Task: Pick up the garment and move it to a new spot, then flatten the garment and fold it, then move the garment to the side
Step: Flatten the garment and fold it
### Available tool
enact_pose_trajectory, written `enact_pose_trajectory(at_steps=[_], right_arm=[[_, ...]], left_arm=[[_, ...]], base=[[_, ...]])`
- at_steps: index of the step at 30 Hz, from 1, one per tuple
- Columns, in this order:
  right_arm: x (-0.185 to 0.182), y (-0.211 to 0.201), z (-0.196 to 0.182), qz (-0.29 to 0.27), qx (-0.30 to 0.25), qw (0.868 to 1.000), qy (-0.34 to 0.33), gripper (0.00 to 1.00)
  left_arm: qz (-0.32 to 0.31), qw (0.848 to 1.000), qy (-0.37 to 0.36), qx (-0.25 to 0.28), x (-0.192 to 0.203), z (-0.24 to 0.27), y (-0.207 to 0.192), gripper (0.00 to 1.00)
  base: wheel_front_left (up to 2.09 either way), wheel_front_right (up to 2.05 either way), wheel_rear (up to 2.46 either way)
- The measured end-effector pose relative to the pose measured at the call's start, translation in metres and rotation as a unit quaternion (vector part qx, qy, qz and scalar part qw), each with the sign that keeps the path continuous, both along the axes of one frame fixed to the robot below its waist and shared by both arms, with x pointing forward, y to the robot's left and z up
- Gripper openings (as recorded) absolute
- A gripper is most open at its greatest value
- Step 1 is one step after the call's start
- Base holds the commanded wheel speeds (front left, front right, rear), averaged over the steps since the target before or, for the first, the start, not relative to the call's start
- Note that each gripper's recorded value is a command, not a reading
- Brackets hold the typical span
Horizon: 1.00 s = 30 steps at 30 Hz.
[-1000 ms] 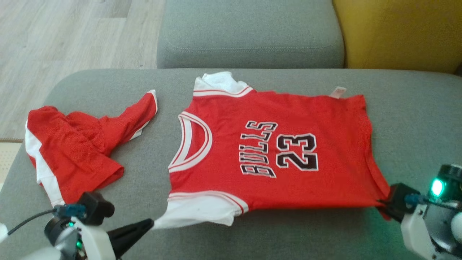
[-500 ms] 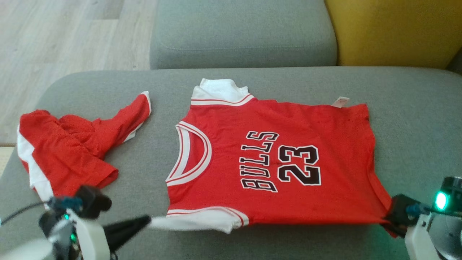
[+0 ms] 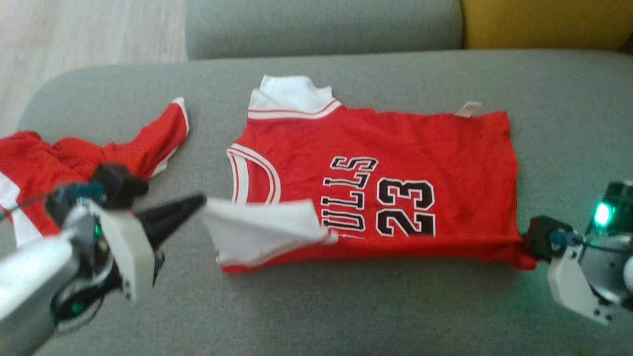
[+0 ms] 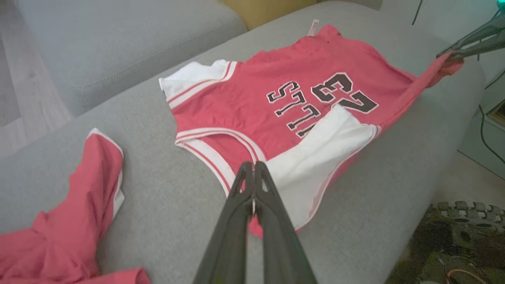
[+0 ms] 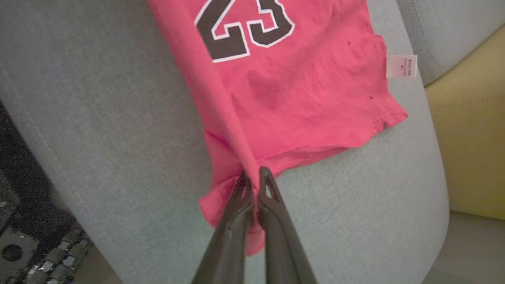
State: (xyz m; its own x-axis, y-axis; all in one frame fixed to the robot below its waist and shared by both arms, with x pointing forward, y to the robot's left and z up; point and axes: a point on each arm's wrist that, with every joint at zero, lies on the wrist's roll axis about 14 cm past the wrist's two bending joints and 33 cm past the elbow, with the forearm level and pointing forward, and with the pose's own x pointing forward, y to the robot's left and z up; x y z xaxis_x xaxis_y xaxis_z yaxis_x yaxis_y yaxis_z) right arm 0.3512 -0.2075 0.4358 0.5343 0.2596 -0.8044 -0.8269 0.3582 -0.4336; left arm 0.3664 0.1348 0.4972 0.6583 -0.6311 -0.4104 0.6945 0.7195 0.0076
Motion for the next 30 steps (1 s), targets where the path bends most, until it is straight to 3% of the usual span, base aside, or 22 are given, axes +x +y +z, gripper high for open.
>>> enact_pose_trajectory(at_steps=[7,19,20,21,22,30], right_arm=[[0.032,0.005,-0.012,0.008,-0.008,1.000,-0.008,0.00],[0.064,0.004,-0.026,0.009,-0.010,1.000,-0.024,0.00],[0.068,0.004,-0.026,0.003,-0.005,1.000,-0.026,0.40],[0.071,0.005,-0.025,0.002,0.002,1.000,-0.030,0.98],[0.074,0.006,-0.024,0.002,0.006,0.999,-0.033,1.00],[0.098,0.001,-0.011,-0.045,0.068,0.995,-0.059,1.00]], left_arm=[[-0.003,1.000,-0.017,0.002,0.046,-0.005,-0.014,0.00],[0.004,1.000,-0.023,0.021,0.090,-0.032,-0.021,0.00],[0.008,0.999,-0.023,0.023,0.093,-0.034,-0.020,0.00],[0.010,0.999,-0.021,0.026,0.096,-0.037,-0.019,0.41],[0.013,0.999,-0.021,0.028,0.098,-0.039,-0.018,1.00],[0.067,0.996,-0.059,0.017,0.119,-0.035,-0.006,1.00]], base=[[0.00,0.00,0.00],[0.00,0.00,0.00],[0.00,0.00,0.00],[0.00,0.00,0.00],[0.00,0.00,0.00],[0.00,0.00,0.00]])
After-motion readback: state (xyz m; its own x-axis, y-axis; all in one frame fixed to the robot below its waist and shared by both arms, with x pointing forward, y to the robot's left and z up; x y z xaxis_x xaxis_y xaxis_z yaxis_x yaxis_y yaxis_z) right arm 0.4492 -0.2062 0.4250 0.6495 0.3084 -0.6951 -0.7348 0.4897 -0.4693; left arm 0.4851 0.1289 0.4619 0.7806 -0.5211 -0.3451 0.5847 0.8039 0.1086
